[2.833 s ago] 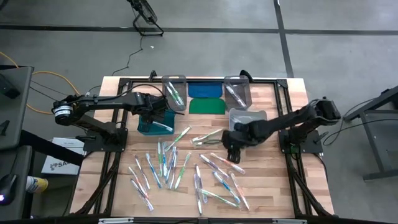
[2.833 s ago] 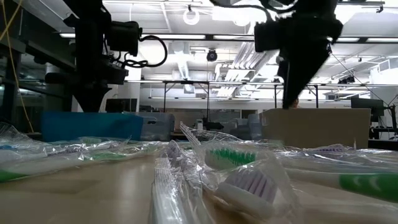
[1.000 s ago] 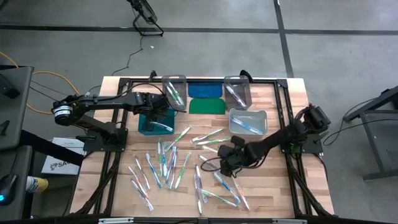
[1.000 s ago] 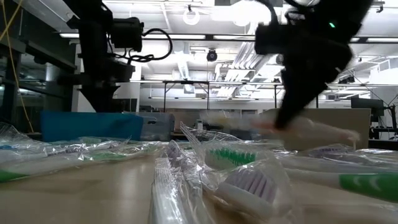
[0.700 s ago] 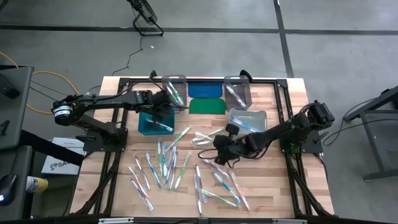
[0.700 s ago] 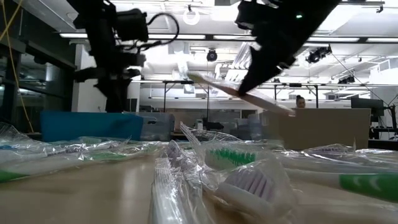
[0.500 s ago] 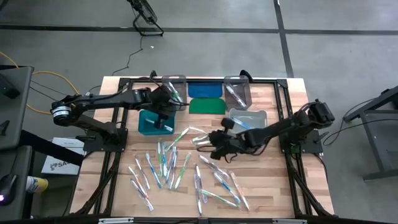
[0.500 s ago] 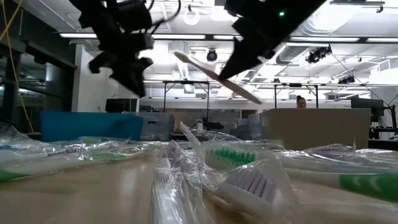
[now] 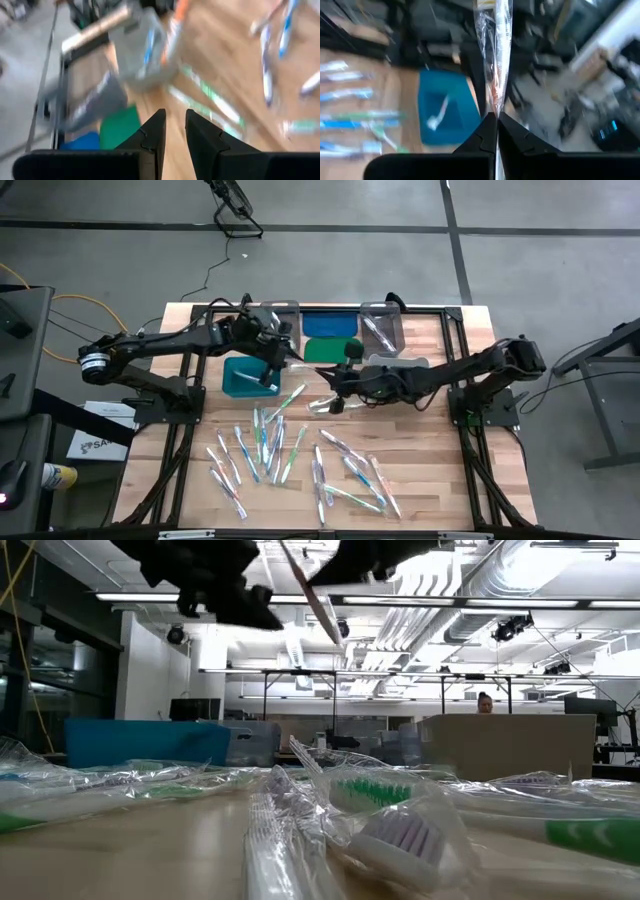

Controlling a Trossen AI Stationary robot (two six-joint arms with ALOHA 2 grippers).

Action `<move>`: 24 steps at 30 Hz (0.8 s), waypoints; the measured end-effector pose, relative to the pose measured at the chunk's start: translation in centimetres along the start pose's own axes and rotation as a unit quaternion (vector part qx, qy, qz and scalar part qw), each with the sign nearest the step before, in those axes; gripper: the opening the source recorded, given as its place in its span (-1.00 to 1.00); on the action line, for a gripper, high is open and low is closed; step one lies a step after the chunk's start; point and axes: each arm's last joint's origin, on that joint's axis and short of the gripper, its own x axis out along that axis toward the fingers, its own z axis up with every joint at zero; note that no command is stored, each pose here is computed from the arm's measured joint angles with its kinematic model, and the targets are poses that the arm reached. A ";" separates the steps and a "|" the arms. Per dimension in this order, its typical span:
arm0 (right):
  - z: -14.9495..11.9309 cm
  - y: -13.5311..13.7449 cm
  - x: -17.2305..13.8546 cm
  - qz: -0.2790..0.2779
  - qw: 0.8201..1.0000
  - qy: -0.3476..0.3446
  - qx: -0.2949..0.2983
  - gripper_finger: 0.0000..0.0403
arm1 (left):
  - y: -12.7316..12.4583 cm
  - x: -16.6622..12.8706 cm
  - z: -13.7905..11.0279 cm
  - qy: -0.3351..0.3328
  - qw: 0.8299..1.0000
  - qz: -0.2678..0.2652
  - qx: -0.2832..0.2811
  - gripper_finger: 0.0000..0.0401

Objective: Pick & Place Toothbrushes
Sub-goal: Put the orange toothbrush into the blue bin

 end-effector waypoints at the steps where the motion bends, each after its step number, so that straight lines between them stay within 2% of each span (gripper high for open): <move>1: 0.2 -0.2 -0.2 0.007 1.000 -0.008 -0.008 -1.00 | 0.1 0.0 0.3 -0.018 1.000 0.000 0.002 -0.65; 4: 0.8 -0.4 -0.3 0.011 0.999 -0.034 -0.019 -1.00 | 0.4 -0.1 1.0 -0.065 0.998 -0.003 0.003 -0.65; 12: 0.9 -0.4 -0.3 -0.003 0.999 -0.033 -0.043 -0.99 | 1.0 -0.4 2.5 -0.169 0.985 -0.020 0.014 -0.65; 19: 1.2 -0.9 -0.8 -0.039 0.997 -0.023 -0.061 -0.99 | 0.7 -0.4 2.8 -0.185 0.982 -0.040 0.020 -0.64; 24: 1.7 -1.3 -1.5 -0.044 0.997 -0.026 -0.055 -0.99 | 0.3 -0.2 3.2 -0.190 0.980 -0.048 0.024 -0.41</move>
